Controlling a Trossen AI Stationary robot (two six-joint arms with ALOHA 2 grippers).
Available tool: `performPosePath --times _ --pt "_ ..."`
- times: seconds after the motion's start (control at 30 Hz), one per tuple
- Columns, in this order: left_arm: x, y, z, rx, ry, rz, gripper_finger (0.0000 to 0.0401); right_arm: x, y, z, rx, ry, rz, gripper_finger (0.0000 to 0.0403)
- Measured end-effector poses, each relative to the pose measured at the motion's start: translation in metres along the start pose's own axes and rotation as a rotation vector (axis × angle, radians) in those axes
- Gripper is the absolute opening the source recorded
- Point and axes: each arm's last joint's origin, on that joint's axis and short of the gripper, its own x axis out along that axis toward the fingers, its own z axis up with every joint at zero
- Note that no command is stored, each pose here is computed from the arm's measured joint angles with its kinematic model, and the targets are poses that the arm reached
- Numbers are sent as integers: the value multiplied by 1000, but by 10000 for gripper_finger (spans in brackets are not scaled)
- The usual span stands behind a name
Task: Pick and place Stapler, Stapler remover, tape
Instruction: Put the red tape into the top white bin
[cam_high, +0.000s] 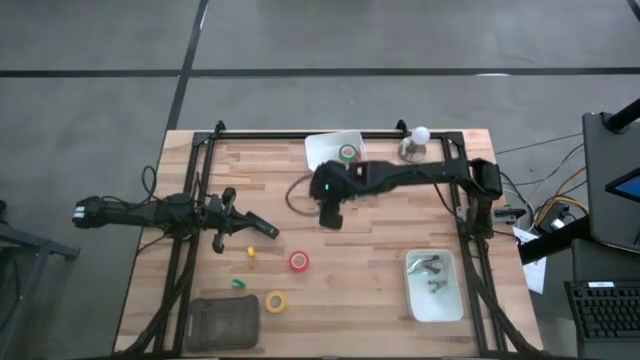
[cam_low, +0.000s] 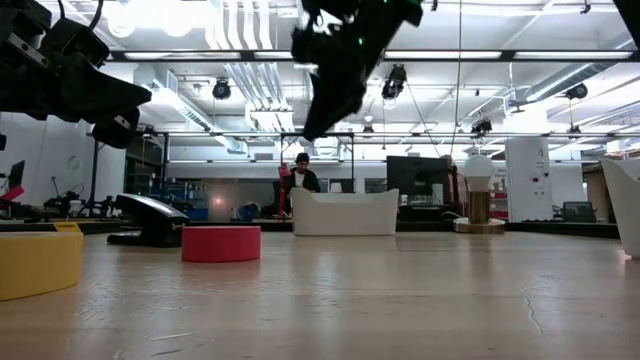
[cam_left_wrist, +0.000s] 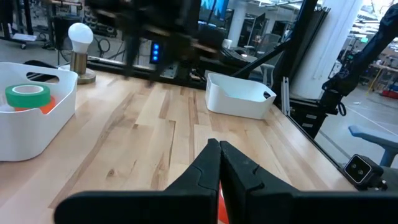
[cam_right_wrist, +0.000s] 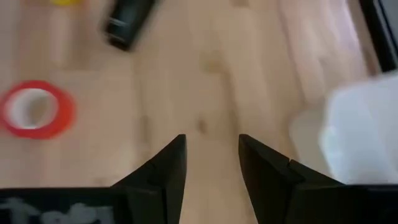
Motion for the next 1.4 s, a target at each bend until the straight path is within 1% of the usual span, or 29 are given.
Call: performPosePath --times 0.13,0.23,0.33,0.43,0.6,0.77,1.07,1.4 --pt "0 0 0 0 0 0 7 -4 38 4 -77 -61 55 150" --pt "0 0 0 0 0 0 7 -7 61 5 -115 -107 90 160" --pt "0 0 0 0 0 0 7 -1 77 4 -123 -119 111 171" --pt "0 0 0 0 0 0 7 14 88 1 -114 -111 125 184" --pt "0 0 0 0 -1 -1 7 39 94 -7 -108 -53 118 194" --pt "0 0 0 0 -1 0 7 55 97 -7 -56 -77 124 194" --pt "0 0 0 0 0 0 7 92 103 -21 -12 -11 135 196" --pt "0 0 0 0 0 0 7 92 109 -20 31 -52 157 196"
